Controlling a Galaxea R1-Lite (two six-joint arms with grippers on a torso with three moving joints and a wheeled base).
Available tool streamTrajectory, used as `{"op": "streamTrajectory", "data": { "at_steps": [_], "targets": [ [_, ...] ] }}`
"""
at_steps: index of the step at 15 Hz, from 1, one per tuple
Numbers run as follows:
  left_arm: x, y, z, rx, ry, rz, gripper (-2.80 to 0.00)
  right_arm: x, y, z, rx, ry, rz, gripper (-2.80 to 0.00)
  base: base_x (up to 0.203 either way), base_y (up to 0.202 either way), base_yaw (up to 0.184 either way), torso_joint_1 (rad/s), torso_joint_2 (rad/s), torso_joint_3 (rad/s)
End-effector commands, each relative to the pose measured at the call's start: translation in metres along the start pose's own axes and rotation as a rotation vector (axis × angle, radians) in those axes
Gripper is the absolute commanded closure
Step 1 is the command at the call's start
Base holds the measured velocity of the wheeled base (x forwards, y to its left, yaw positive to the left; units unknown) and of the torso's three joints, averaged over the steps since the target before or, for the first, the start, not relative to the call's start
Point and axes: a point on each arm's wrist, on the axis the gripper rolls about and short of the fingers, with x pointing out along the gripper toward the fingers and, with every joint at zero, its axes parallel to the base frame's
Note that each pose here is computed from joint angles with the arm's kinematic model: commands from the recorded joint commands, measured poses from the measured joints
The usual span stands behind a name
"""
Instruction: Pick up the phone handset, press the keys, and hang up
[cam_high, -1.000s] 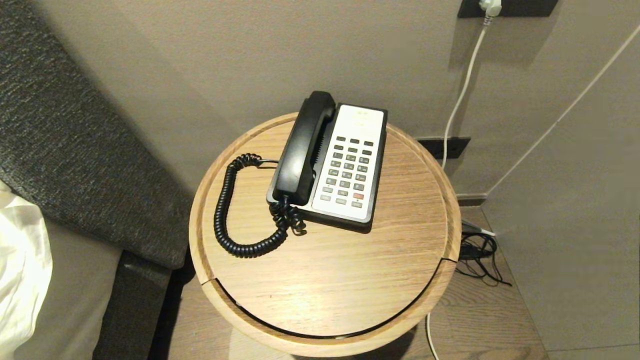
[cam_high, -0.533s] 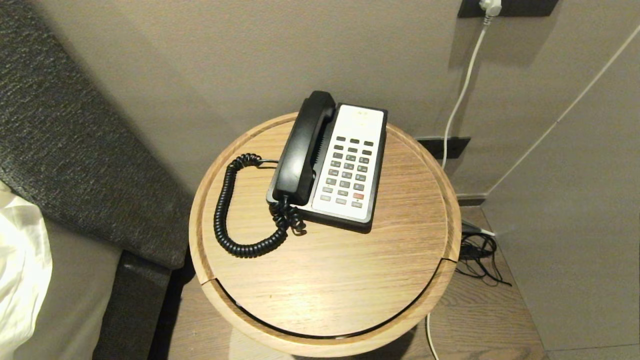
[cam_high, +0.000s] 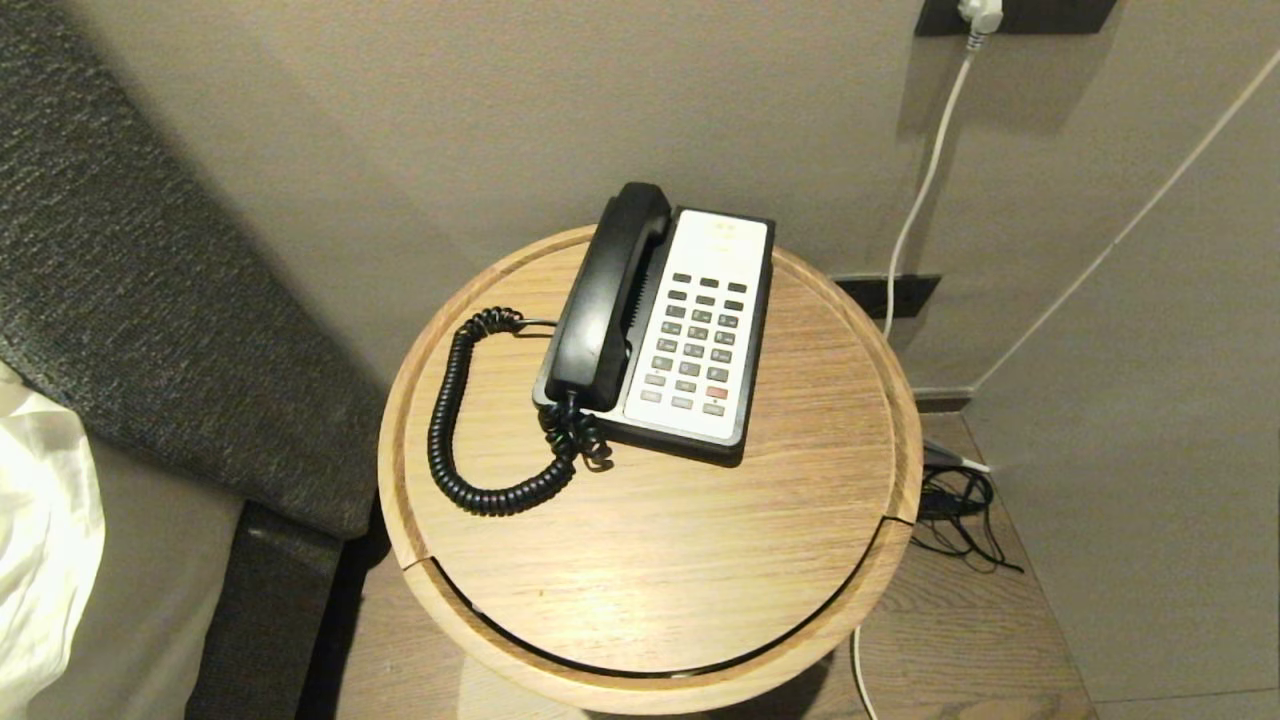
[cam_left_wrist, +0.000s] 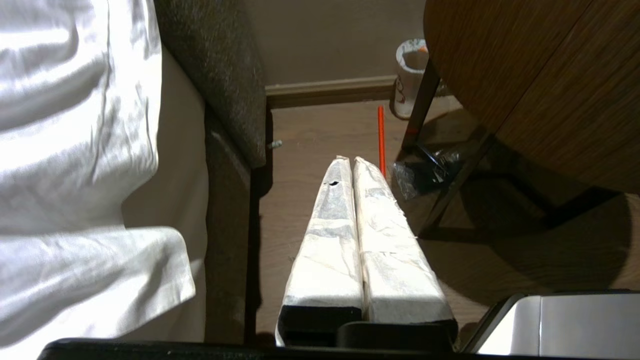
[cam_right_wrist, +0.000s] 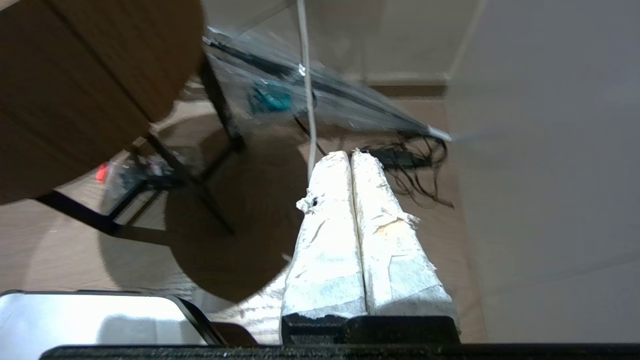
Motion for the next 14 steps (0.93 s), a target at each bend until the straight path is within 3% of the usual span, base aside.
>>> {"op": "streamTrajectory", "data": {
  "at_steps": [1, 4, 6, 9, 11, 13, 14],
  "targets": [
    [0.0008, -0.0001, -0.0006, -0.025, -0.007, 0.001, 0.0, 0.0009, -0.0001, -0.0033, -0.014, 0.003, -0.008, 0.0, 0.0, 0.0, 0.0, 0.0, 0.0, 0.0],
    [0.0007, 0.0002, -0.0001, -0.058, -0.01, 0.01, 0.0, 0.0006, -0.0002, -0.0032, -0.004, 0.01, -0.012, 0.0, 0.0, 0.0, 0.0, 0.0, 0.0, 0.0],
    [0.0008, -0.0002, -0.0004, 0.017, -0.009, -0.003, 0.0, 0.0008, -0.0001, -0.0029, -0.012, 0.002, -0.008, 0.0, 0.0, 0.0, 0.0, 0.0, 0.0, 0.0],
    [0.0006, -0.0001, -0.0001, 0.002, -0.008, -0.001, 0.0, 0.0009, -0.0002, -0.0034, -0.005, 0.004, -0.012, 0.0, 0.0, 0.0, 0.0, 0.0, 0.0, 0.0],
    [0.0004, 0.0003, 0.0001, -0.06, 0.066, 0.016, 0.0, 0.0009, -0.0001, -0.0033, -0.012, 0.003, -0.008, 0.0, 0.0, 0.0, 0.0, 0.0, 0.0, 0.0],
    [-0.0014, 0.0001, -0.0008, -0.055, 0.04, 0.011, 0.0, 0.0007, -0.0001, -0.0034, -0.014, 0.009, -0.008, 0.0, 0.0, 0.0, 0.0, 0.0, 0.0, 0.0],
    [-0.0011, 0.0, -0.0006, -0.021, 0.031, 0.005, 0.0, 0.0008, -0.0001, -0.0029, -0.012, 0.002, -0.008, 0.0, 0.0, 0.0, 0.0, 0.0, 0.0, 0.0]
  ]
}}
